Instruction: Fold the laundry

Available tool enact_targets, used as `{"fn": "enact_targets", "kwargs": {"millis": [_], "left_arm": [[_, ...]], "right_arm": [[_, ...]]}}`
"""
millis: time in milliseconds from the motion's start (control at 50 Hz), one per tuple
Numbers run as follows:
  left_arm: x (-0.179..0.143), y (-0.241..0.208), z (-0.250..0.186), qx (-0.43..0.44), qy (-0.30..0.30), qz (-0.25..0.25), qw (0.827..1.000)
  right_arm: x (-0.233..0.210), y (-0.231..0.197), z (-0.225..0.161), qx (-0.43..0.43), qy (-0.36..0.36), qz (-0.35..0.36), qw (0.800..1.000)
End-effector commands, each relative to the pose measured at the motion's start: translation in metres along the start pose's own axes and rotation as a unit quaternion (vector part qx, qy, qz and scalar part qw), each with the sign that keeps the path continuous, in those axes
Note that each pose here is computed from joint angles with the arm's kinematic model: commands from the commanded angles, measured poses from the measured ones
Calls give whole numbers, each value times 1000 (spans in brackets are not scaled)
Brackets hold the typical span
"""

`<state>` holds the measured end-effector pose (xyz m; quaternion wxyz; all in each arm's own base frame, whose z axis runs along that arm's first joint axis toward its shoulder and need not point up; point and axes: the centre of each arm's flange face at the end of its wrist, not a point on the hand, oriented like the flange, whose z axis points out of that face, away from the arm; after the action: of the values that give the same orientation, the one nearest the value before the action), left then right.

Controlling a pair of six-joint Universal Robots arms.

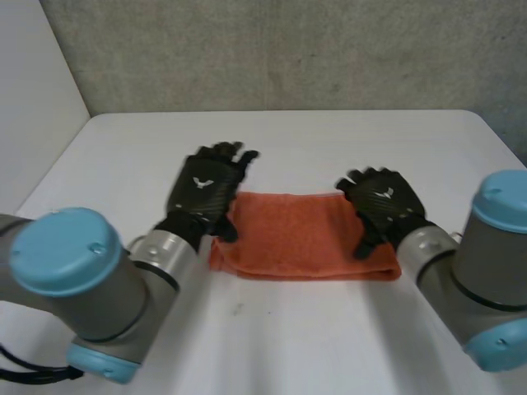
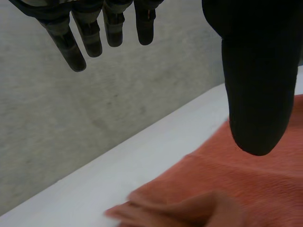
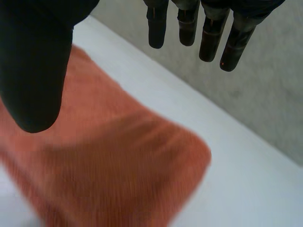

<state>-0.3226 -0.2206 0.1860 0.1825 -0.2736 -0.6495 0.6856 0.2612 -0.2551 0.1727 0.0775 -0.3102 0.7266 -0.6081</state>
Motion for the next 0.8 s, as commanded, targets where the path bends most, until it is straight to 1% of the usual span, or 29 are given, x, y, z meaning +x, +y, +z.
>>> {"fn": "enact_targets", "kwargs": {"millis": [20,100,140,160,200,260,300,320,360,380,420,480,500,520,540,580,600,640,660,680,700,740,760,800], "left_arm": [[20,24,18,-18,23,2,1000],[18,31,26,-22,19,2,1000],[7,36,31,-31,5,0,999],[7,36,31,-31,5,0,999],[-12,42,33,-48,-27,-1,998],[-20,45,32,-58,-44,-1,997],[-33,52,28,-86,-76,0,993],[-33,52,28,-86,-76,0,993],[-42,60,20,-118,-95,-3,988],[-42,60,19,-119,-95,-3,988],[-47,62,8,-145,-100,-4,984],[-48,59,3,-149,-100,-5,984],[-47,55,-3,-151,-100,-6,984],[-48,52,-7,-151,-101,-7,983],[-48,52,-7,-151,-101,-7,983],[-49,43,-15,-143,-105,-9,984],[-49,43,-15,-143,-105,-9,984],[-51,40,-19,-142,-110,-9,984],[-54,38,-22,-141,-116,-10,983],[-58,36,-24,-140,-122,-13,983],[-58,36,-24,-140,-122,-13,983],[-64,28,-27,-129,-133,-16,983],[-64,28,-27,-129,-133,-16,983],[-68,24,-28,-125,-140,-19,982]], "right_arm": [[25,35,-5,-55,33,16,998],[29,55,0,-76,31,25,996],[31,60,4,-77,28,27,996],[31,60,4,-77,28,27,996],[35,63,11,-66,23,26,997],[39,62,17,-56,18,23,998],[40,62,20,-54,19,22,998],[40,62,20,-54,19,22,998],[42,53,25,-42,24,15,999],[42,53,25,-41,24,15,999],[48,37,33,-14,34,-3,999],[48,24,36,4,36,-19,999],[39,5,39,32,28,-30,999],[21,-15,39,63,7,-42,997],[21,-16,38,63,7,-42,997],[-32,-48,36,118,-58,-62,989],[-33,-48,36,118,-58,-62,989],[-82,-60,33,148,-116,-74,979],[-82,-60,33,148,-116,-74,979],[-106,-61,31,157,-147,-78,974],[-106,-61,31,157,-147,-78,974],[-153,-45,25,148,-217,-86,961],[-153,-44,25,148,-217,-86,961],[-186,-18,18,106,-274,-93,951]]}}
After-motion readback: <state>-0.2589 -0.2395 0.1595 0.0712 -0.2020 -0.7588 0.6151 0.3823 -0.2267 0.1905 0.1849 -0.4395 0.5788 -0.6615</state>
